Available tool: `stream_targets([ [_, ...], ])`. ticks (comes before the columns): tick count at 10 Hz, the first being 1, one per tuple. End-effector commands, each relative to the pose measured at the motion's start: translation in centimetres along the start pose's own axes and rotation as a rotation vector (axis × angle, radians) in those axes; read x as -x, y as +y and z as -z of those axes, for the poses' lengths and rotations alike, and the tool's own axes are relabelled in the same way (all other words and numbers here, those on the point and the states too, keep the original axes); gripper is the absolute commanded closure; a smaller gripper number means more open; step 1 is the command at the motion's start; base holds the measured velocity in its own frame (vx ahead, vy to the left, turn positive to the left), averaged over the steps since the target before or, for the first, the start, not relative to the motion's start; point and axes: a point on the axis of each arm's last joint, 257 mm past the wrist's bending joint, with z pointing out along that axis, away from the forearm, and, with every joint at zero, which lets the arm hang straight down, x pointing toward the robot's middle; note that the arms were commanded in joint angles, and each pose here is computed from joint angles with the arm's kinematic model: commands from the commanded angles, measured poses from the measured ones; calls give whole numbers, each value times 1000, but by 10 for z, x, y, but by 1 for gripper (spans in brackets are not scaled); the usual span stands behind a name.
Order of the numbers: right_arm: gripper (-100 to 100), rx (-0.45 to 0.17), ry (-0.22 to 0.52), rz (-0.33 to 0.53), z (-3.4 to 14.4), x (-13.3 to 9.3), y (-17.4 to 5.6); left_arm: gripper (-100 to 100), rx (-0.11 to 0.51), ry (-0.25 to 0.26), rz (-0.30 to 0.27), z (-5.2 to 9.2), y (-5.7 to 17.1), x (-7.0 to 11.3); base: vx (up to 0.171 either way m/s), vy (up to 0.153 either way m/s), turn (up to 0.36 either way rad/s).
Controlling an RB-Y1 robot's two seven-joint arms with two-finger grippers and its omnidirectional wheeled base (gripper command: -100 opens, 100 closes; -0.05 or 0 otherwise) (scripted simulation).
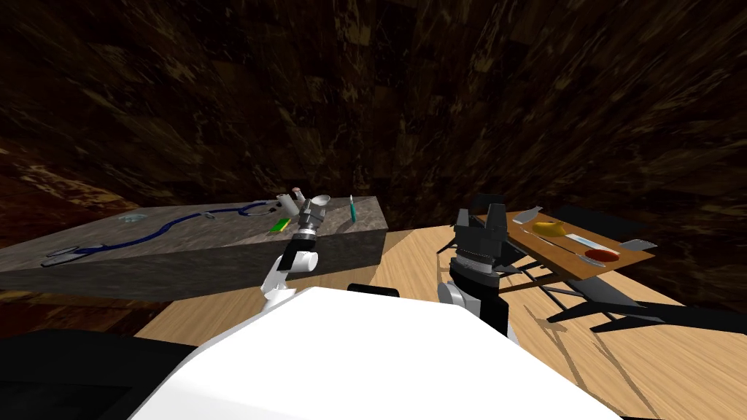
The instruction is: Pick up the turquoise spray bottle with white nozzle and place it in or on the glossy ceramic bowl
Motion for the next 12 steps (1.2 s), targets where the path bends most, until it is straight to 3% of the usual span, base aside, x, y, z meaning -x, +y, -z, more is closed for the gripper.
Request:
stream_targets([
  [1, 0, 0, 0, 0, 0, 0, 0, -100, 60, -39, 66, -3, 21, 17, -96, -127, 33],
  [4, 0, 0, 0, 0, 0, 0, 0, -100, 133, -99, 160, -8, 50, 39, -97, -147, 23],
  [5, 0, 0, 0, 0, 0, 0, 0, -100, 133, -99, 160, -8, 50, 39, -62, -61, 13],
  [7, 0, 0, 0, 0, 0, 0, 0, -100, 187, -161, 259, -12, 75, 58, -69, -101, 15],
  [8, 0, 0, 0, 0, 0, 0, 0, -100, 192, -163, 259, -12, 76, 59, -69, -93, 11],
  [10, 0, 0, 0, 0, 0, 0, 0, -100, 241, -226, 359, -15, 100, 77, -67, -102, -4],
  [11, 0, 0, 0, 0, 0, 0, 0, -100, 241, -226, 359, -15, 100, 77, -29, -90, 5],
  [12, 0, 0, 0, 0, 0, 0, 0, -100, 260, -258, 409, -17, 111, 86, -18, -85, -13],
])
